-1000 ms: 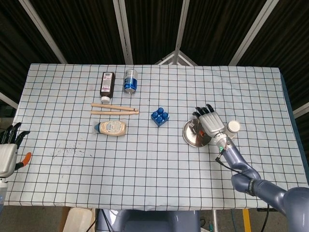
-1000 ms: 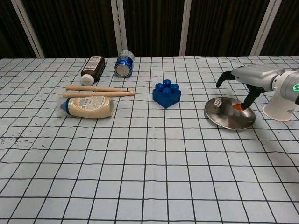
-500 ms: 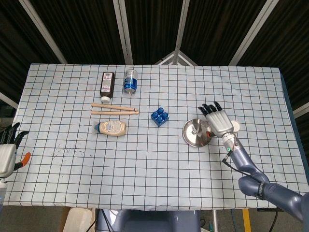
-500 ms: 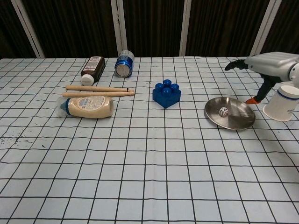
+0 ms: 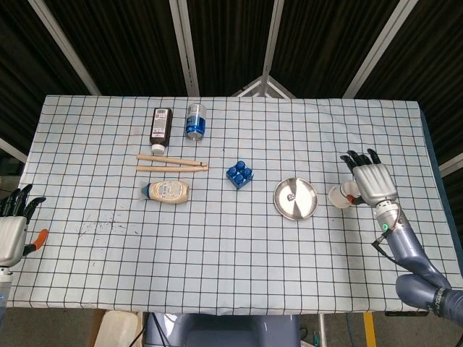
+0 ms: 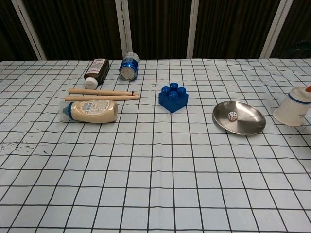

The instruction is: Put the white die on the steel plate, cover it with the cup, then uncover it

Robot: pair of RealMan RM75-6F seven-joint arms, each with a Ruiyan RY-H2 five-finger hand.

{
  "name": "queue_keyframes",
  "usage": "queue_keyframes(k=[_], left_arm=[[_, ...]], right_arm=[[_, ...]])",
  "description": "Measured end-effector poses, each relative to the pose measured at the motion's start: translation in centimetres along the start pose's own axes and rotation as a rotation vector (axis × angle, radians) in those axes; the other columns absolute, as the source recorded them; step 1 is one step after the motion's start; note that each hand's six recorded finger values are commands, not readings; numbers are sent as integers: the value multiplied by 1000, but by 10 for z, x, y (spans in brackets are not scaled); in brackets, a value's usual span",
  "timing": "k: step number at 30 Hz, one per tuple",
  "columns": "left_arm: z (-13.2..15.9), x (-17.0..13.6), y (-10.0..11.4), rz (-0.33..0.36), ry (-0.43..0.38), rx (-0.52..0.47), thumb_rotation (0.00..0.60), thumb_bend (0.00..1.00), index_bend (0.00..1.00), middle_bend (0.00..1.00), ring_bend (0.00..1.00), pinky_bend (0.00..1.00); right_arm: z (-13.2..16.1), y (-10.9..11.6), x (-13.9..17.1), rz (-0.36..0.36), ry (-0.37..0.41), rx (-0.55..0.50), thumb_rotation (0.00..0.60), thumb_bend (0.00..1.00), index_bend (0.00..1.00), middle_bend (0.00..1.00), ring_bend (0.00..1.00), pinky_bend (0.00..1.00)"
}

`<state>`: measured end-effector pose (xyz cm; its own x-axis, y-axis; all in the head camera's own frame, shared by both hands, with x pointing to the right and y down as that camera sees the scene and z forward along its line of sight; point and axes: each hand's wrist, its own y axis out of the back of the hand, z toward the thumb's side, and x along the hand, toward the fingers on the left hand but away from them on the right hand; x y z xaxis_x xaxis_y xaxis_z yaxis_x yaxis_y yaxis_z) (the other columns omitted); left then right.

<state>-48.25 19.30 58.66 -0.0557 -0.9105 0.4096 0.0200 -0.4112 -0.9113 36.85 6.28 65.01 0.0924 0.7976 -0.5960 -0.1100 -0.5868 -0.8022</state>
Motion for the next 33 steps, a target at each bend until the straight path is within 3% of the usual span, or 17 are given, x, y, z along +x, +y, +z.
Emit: queue_keyframes(k=[9,20,33], left_arm=[[-5,0,4,19,22,5,600,467,203,0,0,98],[-4,2,-1,7,28,25,600,467,206,0,0,98],[-3,3,-4,1,30,38,600,467,210,0,0,98]], right_arm=[[-10,-21,2,72,-17,-24,600,217,176,180,208,0],[-15,-31,-10,80,-24,-29,600,228,272,302,245,0],[-22,-37,-12,76,-28,-37,600,359,414,367,246,0]])
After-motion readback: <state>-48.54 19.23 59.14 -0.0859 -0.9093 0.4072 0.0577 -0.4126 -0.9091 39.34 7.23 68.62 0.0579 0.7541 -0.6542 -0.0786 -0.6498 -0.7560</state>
